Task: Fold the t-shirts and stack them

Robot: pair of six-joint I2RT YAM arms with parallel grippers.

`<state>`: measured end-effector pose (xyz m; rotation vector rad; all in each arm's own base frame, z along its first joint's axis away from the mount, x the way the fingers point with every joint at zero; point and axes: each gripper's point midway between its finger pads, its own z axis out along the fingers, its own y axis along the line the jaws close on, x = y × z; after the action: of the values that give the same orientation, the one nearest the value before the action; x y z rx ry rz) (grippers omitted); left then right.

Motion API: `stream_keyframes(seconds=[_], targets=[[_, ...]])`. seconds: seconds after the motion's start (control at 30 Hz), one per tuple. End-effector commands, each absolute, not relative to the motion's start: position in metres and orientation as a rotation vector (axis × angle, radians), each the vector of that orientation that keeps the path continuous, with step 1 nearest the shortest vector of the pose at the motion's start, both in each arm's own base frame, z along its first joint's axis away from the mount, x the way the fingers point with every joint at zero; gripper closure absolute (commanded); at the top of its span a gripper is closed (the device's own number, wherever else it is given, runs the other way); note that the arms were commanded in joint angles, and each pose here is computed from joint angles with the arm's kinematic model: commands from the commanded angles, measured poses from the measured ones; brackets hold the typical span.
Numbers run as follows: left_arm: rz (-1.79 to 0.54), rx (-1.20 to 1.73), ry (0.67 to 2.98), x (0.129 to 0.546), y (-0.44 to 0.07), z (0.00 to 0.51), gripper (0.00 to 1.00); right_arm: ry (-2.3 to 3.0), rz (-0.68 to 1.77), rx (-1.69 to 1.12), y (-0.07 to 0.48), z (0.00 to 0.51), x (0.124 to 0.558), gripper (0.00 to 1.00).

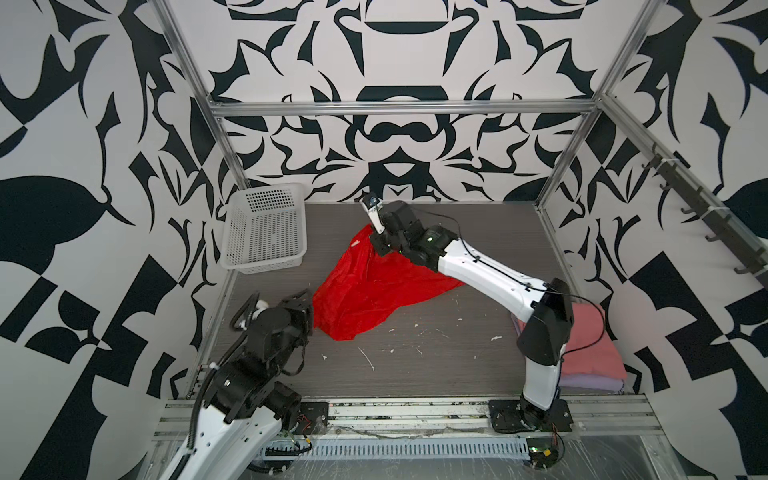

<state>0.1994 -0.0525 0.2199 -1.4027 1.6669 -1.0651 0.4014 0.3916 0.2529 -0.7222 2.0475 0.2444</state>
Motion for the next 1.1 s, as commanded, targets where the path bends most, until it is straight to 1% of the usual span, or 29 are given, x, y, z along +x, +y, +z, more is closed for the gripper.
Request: stream_keyframes(seconds=[0.0, 0.1, 0.23, 0.27, 0.3, 0.33, 0.37, 0.43, 0.47, 0.53, 0.67, 0.73, 0.9, 0.97, 1.0, 1.07], targets=[[-0.735, -1.595, 1.583, 0.158, 0.011, 0.186, 0.38, 2.036, 0.499, -0.578, 0.423, 0.271, 0.39, 1.0], [-0.69, -1.58, 1.549, 0.148, 0.025, 0.193, 0.35, 2.034, 0.596, -0.649, 0.458, 0.262, 0.38, 1.0], [-0.647, -1.557, 1.551, 0.149, 0.029, 0.199, 0.33, 2.021, 0.782, -0.799, 0.502, 0.263, 0.359, 1.0], [-0.642, -1.548, 1.552, 0.152, 0.028, 0.201, 0.33, 2.023, 0.789, -0.823, 0.506, 0.262, 0.356, 0.98], [-0.636, -1.536, 1.557, 0.155, 0.027, 0.203, 0.33, 2.021, 0.782, -0.837, 0.508, 0.262, 0.355, 0.87], [-0.631, -1.522, 1.56, 0.159, 0.025, 0.205, 0.33, 2.014, 0.777, -0.836, 0.507, 0.265, 0.356, 0.72], [-0.62, -1.511, 1.569, 0.162, 0.024, 0.207, 0.33, 2.007, 0.742, -0.831, 0.503, 0.267, 0.358, 0.66], [-0.586, -1.471, 1.603, 0.171, 0.018, 0.211, 0.33, 1.984, 0.608, -0.803, 0.481, 0.275, 0.368, 0.58], [-0.564, -1.448, 1.627, 0.175, 0.016, 0.213, 0.33, 1.973, 0.565, -0.779, 0.469, 0.281, 0.371, 0.55], [-0.505, -1.382, 1.697, 0.187, 0.007, 0.22, 0.3, 1.962, 0.515, -0.717, 0.438, 0.296, 0.38, 0.5], [-0.412, -1.161, 1.851, 0.222, -0.019, 0.242, 0.27, 2.004, 0.517, -0.528, 0.372, 0.317, 0.398, 0.49], [-0.399, -0.998, 1.932, 0.25, -0.044, 0.257, 0.26, 2.039, 0.51, -0.381, 0.328, 0.318, 0.412, 0.48], [-0.452, -0.545, 2.157, 0.319, -0.125, 0.273, 0.22, 2.12, 0.458, -0.034, 0.229, 0.299, 0.437, 0.48], [-0.508, -0.374, 2.248, 0.341, -0.16, 0.271, 0.21, 2.153, 0.44, 0.096, 0.196, 0.289, 0.442, 0.48], [-0.514, -0.29, 2.312, 0.355, -0.178, 0.261, 0.2, 2.168, 0.432, 0.148, 0.182, 0.282, 0.444, 0.48], [-0.536, -0.171, 2.371, 0.375, -0.203, 0.255, 0.19, 2.19, 0.407, 0.23, 0.16, 0.27, 0.445, 0.48]])
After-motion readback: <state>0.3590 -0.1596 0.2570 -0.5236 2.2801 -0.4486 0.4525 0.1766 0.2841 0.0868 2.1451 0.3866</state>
